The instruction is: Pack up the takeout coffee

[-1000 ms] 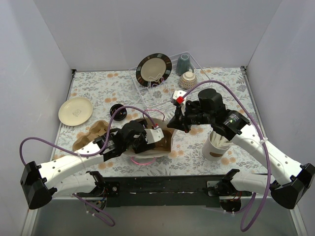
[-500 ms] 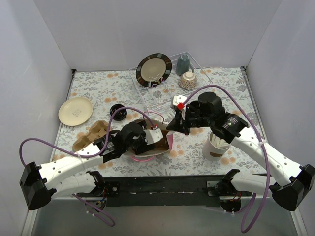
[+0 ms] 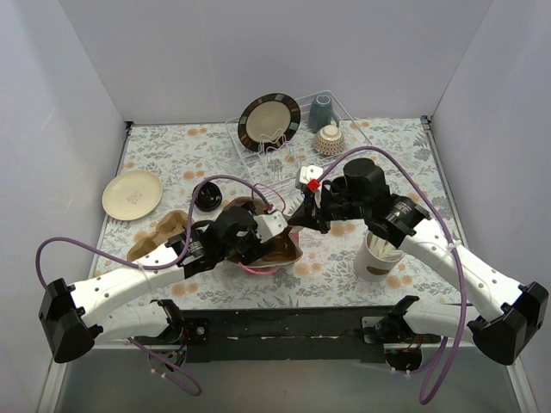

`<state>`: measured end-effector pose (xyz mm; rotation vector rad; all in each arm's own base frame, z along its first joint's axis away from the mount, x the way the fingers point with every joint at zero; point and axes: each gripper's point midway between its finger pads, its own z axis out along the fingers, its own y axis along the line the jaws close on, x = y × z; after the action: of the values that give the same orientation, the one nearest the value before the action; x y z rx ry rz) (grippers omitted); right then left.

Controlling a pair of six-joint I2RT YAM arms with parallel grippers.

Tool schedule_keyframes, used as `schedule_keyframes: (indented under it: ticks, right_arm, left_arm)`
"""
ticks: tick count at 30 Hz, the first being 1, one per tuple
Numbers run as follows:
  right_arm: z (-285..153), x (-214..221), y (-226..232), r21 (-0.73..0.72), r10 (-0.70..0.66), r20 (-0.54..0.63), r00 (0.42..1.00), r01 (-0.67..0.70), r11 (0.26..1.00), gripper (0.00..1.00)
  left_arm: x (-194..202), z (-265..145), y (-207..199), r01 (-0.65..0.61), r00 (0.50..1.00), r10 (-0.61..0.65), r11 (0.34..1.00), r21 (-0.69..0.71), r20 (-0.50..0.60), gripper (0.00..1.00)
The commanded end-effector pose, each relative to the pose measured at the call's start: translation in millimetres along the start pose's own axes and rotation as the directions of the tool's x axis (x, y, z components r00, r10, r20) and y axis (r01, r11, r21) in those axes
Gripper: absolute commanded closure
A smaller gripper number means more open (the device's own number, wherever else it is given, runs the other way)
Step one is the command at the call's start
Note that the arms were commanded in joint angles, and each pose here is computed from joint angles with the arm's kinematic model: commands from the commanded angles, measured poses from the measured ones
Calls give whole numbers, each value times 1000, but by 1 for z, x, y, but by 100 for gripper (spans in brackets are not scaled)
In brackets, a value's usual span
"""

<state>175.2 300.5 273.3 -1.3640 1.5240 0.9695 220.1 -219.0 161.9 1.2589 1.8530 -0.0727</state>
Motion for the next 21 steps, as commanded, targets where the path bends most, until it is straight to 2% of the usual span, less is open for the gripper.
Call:
schedule_keyframes:
  ticks: [1, 4, 10, 16, 21]
  right_arm:
    - [2, -12, -1, -21, -33, 16, 999, 33, 999, 99]
    - [4, -13, -3, -21, -32, 17, 999, 33, 999, 99]
    - [5, -12, -5, -16, -31, 11, 999, 31, 999, 99]
    - [6, -13, -8, -10, -31, 10, 999, 31, 999, 99]
    - [5, -5, -15, 26, -45, -23, 999, 45, 999, 99]
  left_arm:
    - [-33, -11, 19, 104, 992, -99, 993, -53, 81, 22]
    - [-34, -14, 22, 112, 991, -106, 991, -70, 85, 16]
    - [-38, -21, 24, 132, 988, -127, 989, -59, 85, 15]
    - [-38, -28, 25, 104, 992, -100, 993, -52, 77, 18]
    - [-63, -36, 30, 111, 984, -105, 993, -36, 146, 19]
